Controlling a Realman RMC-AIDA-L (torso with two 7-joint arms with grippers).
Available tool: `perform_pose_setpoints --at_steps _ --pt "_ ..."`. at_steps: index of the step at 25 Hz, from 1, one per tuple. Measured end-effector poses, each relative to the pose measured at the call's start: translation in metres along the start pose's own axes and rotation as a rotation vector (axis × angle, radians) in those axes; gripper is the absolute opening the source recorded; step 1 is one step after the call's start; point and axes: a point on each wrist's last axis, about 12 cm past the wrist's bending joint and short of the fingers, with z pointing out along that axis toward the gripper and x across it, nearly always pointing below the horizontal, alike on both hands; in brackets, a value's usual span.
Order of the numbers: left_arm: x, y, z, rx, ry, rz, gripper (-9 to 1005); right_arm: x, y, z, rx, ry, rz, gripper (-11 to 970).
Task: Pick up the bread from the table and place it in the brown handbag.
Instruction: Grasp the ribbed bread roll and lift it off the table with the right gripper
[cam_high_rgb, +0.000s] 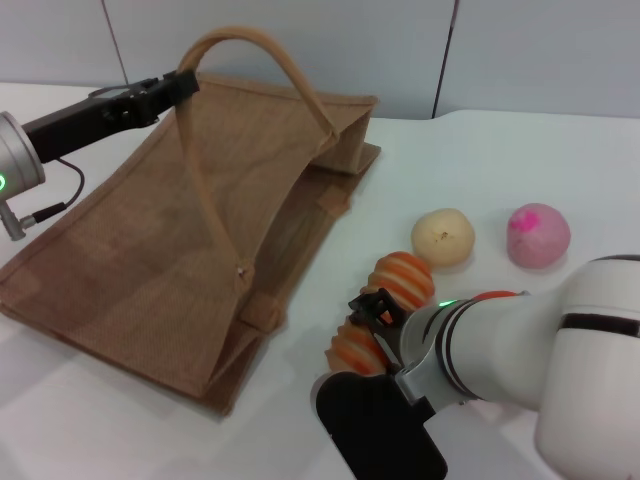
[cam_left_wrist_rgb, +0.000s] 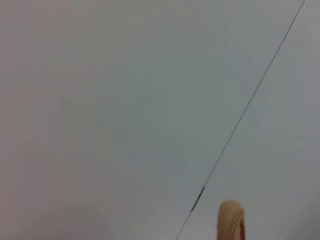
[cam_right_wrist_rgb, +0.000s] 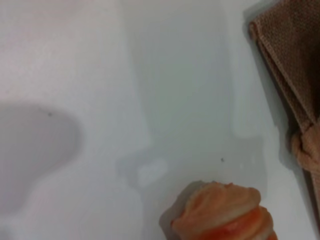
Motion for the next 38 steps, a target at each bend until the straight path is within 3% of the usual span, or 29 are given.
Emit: perform_pose_setpoints --at_steps 17,27,38 --pt "0.000 0.000 0.000 0.000 0.000 -0.001 121 0.001 -0.002 0.000 0.005 0.000 0.029 583" --pt "0.001 0.000 -0.002 0.000 0.001 -0.009 120 -0.001 -0.009 -0.003 0.062 -0.046 0.061 492" --pt "-0.002 -0.004 -0.003 0.042 -0.004 -0.008 120 0.009 -0.023 -0.026 0.170 -0.113 0.196 437"
